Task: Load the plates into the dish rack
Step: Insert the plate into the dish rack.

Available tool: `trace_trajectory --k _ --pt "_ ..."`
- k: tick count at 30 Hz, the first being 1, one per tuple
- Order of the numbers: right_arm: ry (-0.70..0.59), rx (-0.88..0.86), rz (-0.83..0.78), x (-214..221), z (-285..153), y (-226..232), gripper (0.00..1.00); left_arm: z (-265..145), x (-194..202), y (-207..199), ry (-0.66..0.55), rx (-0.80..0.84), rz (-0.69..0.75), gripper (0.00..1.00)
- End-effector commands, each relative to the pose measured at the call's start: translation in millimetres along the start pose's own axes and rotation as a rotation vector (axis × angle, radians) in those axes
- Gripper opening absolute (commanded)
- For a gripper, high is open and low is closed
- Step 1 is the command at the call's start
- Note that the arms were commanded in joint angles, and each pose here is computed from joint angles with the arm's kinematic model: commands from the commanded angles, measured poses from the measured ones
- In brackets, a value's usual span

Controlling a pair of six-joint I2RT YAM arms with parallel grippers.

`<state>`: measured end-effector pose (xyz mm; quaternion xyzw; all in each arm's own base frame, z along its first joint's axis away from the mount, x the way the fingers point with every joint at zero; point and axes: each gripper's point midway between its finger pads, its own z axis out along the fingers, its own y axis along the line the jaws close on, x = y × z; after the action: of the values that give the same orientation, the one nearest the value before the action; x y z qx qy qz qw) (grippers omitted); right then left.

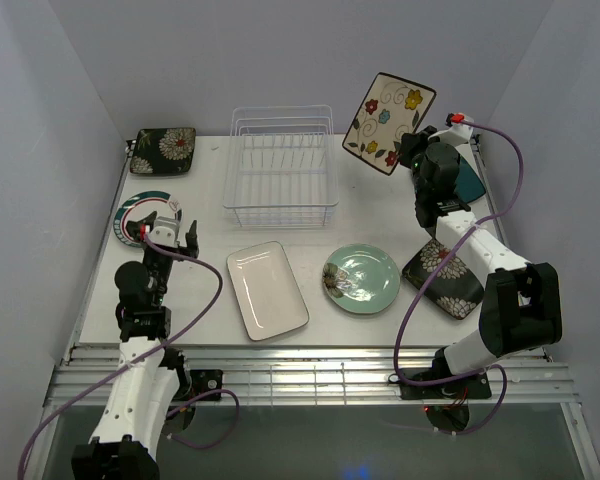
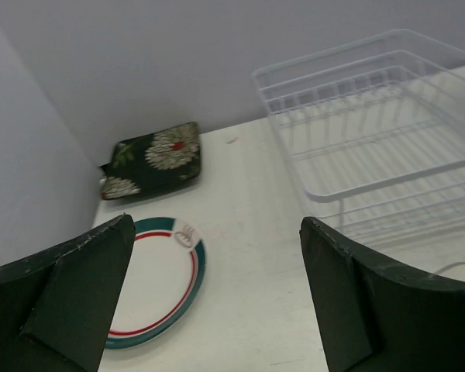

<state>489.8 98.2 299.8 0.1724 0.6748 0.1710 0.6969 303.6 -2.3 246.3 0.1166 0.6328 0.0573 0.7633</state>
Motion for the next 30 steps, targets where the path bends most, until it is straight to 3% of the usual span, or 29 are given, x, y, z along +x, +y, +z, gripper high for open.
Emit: trace_trajectory --k 1,5,6,7,12,13,14,15,16,19,20,23,30 --pt "-0.373 -0.159 0.126 -138.0 -22.1 59.9 0.08 10.6 -31.2 -46.4 -0.041 0.3 -0.059 0.98" --pt "-0.374 -0.189 0.132 -144.5 -25.4 67.6 0.08 44.5 -50.9 -77.1 0.022 0.496 -0.222 0.98" --pt "-0.374 -0.191 0.135 -145.8 -25.9 68.5 0.08 56.1 -24.2 -97.9 0.147 0.566 -0.279 0.98" --pt "-0.373 -0.195 0.137 -145.9 -26.0 69.3 0.08 75.4 -53.2 -109.4 0.122 0.607 -0.272 0.98" --pt "-0.368 -0.228 0.149 -151.0 -27.5 79.1 0.08 125.8 -37.8 -165.7 0.281 0.76 -0.351 0.98" --pt "-0.365 -0.23 0.153 -150.9 -27.1 79.7 0.08 132.5 -11.8 -185.4 0.358 0.806 -0.381 0.93" --pt "-0.37 -0.234 0.155 -153.3 -28.1 81.4 0.08 145.7 -23.1 -192.7 0.344 0.838 -0.392 0.88" --pt "-0.376 -0.24 0.155 -156.6 -28.7 84.1 0.08 148.5 -12.8 -203.4 0.406 0.856 -0.426 0.82" --pt "-0.377 -0.242 0.156 -157.7 -28.6 85.5 0.08 151.0 14.4 -225.4 0.492 0.889 -0.444 0.7" --pt "-0.387 -0.254 0.16 -164.2 -29.9 91.8 0.08 170.0 16.8 -246.7 0.525 0.912 -0.432 0.45" --pt "-0.387 -0.263 0.165 -165.7 -30.7 94.3 0.08 174.3 31.6 -253.7 0.556 0.912 -0.437 0.4" --pt "-0.387 -0.278 0.175 -167.4 -30.9 100.1 0.08 190.1 23.3 -260.0 0.529 0.922 -0.44 0.28" --pt "-0.385 -0.321 0.194 -165.1 -29.2 116.0 0.08 205.1 10.5 -293.0 0.504 0.995 -0.471 0.27"
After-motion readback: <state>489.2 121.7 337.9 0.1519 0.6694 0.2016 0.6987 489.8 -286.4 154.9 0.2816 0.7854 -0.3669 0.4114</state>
